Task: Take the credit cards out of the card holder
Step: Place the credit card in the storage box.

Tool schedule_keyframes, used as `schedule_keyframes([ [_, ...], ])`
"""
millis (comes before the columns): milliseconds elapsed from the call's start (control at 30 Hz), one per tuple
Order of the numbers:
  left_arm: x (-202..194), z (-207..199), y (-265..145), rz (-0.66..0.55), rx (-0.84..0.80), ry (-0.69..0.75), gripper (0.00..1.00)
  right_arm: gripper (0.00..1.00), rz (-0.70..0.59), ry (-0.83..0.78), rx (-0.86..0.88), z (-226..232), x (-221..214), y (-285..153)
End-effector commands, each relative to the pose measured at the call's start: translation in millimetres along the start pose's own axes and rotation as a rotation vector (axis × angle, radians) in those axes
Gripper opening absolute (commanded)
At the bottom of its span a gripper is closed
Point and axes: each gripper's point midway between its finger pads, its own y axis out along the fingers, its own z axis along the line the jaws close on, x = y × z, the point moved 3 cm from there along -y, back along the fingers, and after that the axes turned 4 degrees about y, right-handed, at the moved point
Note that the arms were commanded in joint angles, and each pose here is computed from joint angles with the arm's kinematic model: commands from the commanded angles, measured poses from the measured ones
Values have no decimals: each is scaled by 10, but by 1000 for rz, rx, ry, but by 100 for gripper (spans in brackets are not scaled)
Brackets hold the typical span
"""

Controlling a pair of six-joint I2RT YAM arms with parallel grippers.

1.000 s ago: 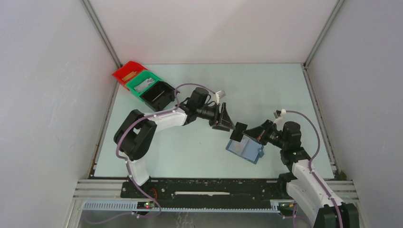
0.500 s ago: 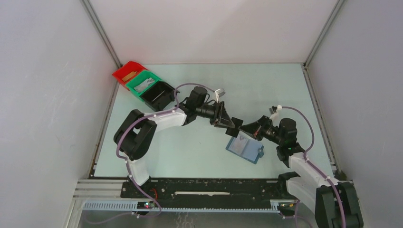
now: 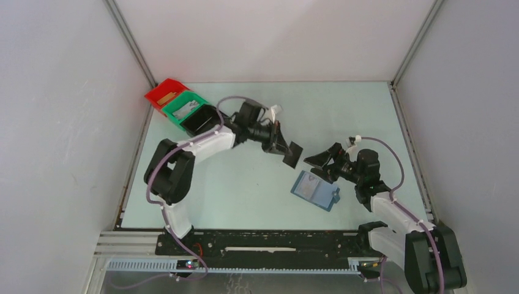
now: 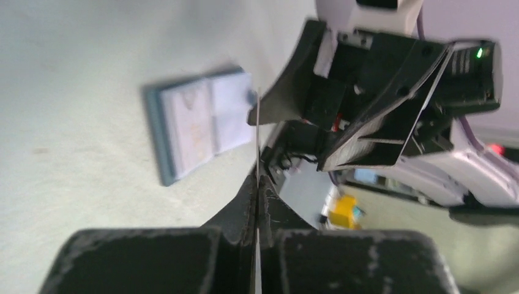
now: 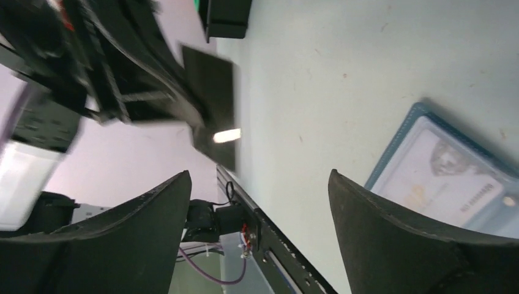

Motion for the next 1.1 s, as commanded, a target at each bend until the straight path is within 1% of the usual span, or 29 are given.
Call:
schedule_keyframes([
  [0,464,125,-878,-46,373,182,0,93,-28,-29,-82,-13,95,-57],
  [100,700,424,-1628,-87,713,168,0,94,-51,-59,-153,-81,119,-113],
  [167,774,612,-2149,-99,942,150,0,94,-62,-63,-175,-108,126,-144],
  [300,945,814,-3002,-188,1311,131,0,94,-64,-62,-188,-132,120,-170],
  [333,992,841,-3206,-205,1427,133,0,94,-64,-61,-191,-138,122,-170],
  [400,1077,889,-3478,-188,1606,181,0,94,-54,-59,-191,-149,117,-163],
  [467,1163,960,-3617,-154,1713,235,0,94,-44,-56,-196,-179,115,-150],
  [567,1287,1117,-3644,-92,1800,307,0,94,-20,-43,-204,-228,100,-126],
  [633,1340,1267,-3528,-10,1791,373,0,94,-11,-37,-205,-242,92,-115],
  [733,1339,1497,-3413,61,1838,417,0,94,-2,-33,-199,-233,97,-97],
  [933,1376,1710,-3056,75,1790,551,0,93,11,-33,-219,-284,94,-84],
  [1067,1334,1843,-2902,86,1757,584,0,93,8,-28,-228,-305,102,-77],
])
